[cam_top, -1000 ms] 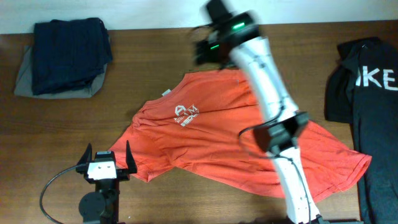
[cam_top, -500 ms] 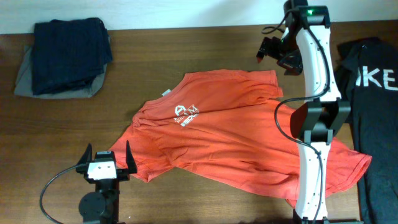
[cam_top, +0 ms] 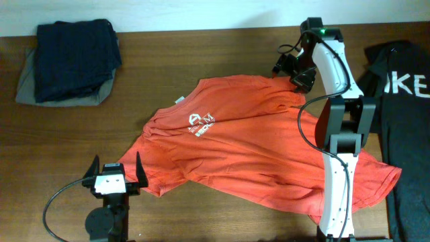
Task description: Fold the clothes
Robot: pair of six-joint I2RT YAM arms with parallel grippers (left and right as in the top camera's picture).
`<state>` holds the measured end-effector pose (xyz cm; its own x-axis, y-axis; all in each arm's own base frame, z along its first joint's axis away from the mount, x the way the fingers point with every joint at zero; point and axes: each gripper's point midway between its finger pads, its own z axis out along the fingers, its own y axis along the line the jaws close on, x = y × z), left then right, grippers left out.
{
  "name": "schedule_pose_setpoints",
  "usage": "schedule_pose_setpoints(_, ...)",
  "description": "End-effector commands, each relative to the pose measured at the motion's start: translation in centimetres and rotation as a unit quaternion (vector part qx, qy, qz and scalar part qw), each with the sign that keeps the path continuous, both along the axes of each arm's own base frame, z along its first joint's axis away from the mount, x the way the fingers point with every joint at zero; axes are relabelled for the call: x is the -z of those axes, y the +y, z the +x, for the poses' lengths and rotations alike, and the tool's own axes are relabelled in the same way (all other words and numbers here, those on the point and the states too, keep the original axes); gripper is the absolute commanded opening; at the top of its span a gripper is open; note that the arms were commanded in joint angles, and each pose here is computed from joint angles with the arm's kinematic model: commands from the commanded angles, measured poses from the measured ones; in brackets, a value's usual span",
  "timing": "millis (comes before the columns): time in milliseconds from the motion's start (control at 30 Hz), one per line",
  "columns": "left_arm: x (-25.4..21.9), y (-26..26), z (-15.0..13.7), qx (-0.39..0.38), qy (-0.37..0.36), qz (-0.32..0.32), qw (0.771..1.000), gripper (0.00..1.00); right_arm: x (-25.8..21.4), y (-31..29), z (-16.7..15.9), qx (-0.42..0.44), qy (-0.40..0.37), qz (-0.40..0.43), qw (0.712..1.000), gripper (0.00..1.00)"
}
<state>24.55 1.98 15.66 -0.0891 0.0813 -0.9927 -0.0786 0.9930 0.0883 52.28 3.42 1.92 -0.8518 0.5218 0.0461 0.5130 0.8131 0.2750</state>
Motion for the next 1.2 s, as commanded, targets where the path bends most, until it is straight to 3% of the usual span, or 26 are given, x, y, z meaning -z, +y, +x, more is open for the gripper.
schedule_pose_setpoints(0, 0.0, 0.2, 0.0, -0.004, -0.001, 0.006, 1.000, 0.99, 1.2, 0.7, -0.5, 0.000, 0.012, 0.009, 1.000, 0.89)
schedule_pose_setpoints(67, 0.0, 0.2, 0.0, -0.004, -0.001, 0.006, 1.000, 0.99, 1.6, 0.7, -0.8, 0.000, 0.017, 0.010, 1.000, 0.88)
schedule_pose_setpoints(200, 0.0, 0.2, 0.0, -0.004, -0.001, 0.006, 1.000, 0.99, 1.8, 0.7, -0.8, 0.000, 0.018, 0.010, 1.000, 0.67)
schedule_pose_setpoints(367, 0.0, 0.2, 0.0, -0.004, -0.001, 0.006, 1.000, 0.99, 1.5, 1.8, 0.5, -0.008, -0.011, 0.029, 0.999, 0.64)
schedule_pose_setpoints(433, 0.0, 0.2, 0.0, -0.004, -0.001, 0.006, 1.000, 0.99, 1.1, 3.1, 1.4, -0.017, -0.032, 0.048, 0.998, 0.52)
schedule_pose_setpoints(533, 0.0, 0.2, 0.0, -0.004, -0.001, 0.006, 1.000, 0.99, 0.7, 5.0, 2.5, -0.033, -0.060, 0.060, 0.996, 0.18)
schedule_pose_setpoints(667, 0.0, 0.2, 0.0, -0.004, -0.001, 0.006, 1.000, 0.99, 0.2, 8.3, 3.6, -0.055, -0.094, 0.064, 0.992, 0.04)
schedule_pose_setpoints(900, 0.0, 0.2, 0.0, -0.004, -0.001, 0.006, 1.000, 0.99, -1.9, 19.1, 5.2, -0.105, -0.178, 0.101, 0.973, 0.04)
schedule_pose_setpoints(1167, 0.0, 0.2, 0.0, -0.004, -0.001, 0.006, 1.000, 0.99, -5.5, 29.7, 4.4, -0.161, -0.246, 0.191, 0.937, 0.04)
